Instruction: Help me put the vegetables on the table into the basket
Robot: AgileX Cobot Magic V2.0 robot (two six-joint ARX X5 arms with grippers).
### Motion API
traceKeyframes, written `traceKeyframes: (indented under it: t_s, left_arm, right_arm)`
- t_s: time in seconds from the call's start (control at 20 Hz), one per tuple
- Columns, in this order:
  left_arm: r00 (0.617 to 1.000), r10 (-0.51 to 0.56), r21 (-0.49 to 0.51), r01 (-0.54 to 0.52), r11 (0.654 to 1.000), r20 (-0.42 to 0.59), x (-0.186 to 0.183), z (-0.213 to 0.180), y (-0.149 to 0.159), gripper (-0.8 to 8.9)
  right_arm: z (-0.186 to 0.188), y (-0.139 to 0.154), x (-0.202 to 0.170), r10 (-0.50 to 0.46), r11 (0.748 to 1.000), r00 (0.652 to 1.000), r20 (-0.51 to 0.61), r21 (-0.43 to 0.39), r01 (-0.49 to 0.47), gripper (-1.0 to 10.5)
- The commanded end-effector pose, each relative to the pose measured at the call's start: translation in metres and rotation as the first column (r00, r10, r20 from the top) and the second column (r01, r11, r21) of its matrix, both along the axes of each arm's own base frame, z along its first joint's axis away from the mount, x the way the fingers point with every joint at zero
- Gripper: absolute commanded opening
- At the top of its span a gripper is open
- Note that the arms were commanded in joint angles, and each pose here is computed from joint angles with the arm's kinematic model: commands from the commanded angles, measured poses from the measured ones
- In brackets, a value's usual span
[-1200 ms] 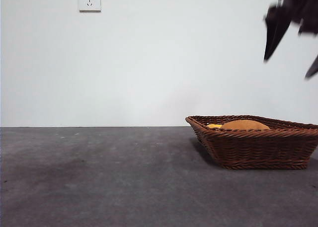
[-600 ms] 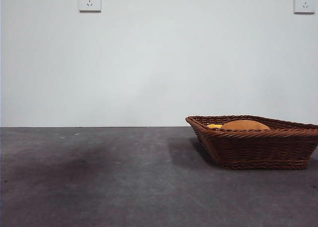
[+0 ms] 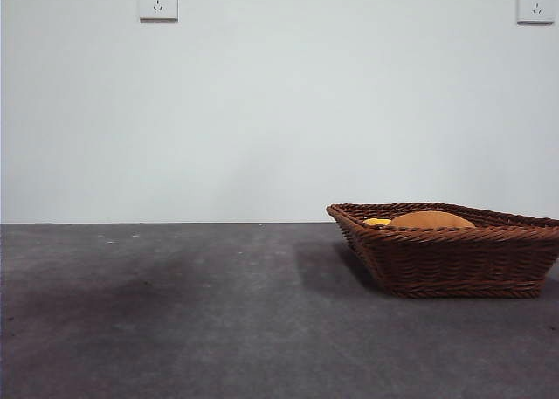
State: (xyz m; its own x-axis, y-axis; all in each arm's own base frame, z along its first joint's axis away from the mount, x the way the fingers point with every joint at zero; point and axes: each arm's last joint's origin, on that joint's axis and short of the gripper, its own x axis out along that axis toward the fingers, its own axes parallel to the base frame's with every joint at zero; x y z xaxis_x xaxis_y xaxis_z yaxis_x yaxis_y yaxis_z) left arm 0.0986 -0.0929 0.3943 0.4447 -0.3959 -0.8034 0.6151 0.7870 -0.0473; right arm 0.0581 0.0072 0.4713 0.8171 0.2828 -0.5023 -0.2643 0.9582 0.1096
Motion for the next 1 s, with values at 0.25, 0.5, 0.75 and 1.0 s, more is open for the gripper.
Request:
traceKeyframes:
  t_s: [0.25, 0.5, 0.75, 1.0]
  left_arm:
    - [0.990, -0.097, 0.203, 0.074, 0.976, 0.105, 0.018, -0.007, -0.012, -0.01]
    - [0.950, -0.157, 0.255, 0.086, 0.963, 0.272, 0.024, 0.003, 0.004, -0.01]
    - [0.836, 0.025, 0.027, -0.047, 0.998, 0.548, 0.034, -0.011, 0.048, -0.01]
    - [0.717, 0.386, -0.241, -0.301, 0.922, 0.580, 0.032, -0.127, 0.083, -0.01]
  right_arm:
    - [-0.010, -0.001, 0.045, -0.004, 1.000, 0.989, -0.149, 0.004, 0.005, 0.0]
    - [-0.025, -0.003, 0.098, -0.006, 1.000, 0.960, -0.281, 0.004, 0.008, 0.0]
    - [-0.048, -0.004, 0.155, -0.009, 1.000, 0.927, -0.374, 0.004, 0.011, 0.0]
    - [-0.066, -0.007, 0.205, -0.045, 0.999, 0.937, -0.345, -0.030, 0.037, 0.0]
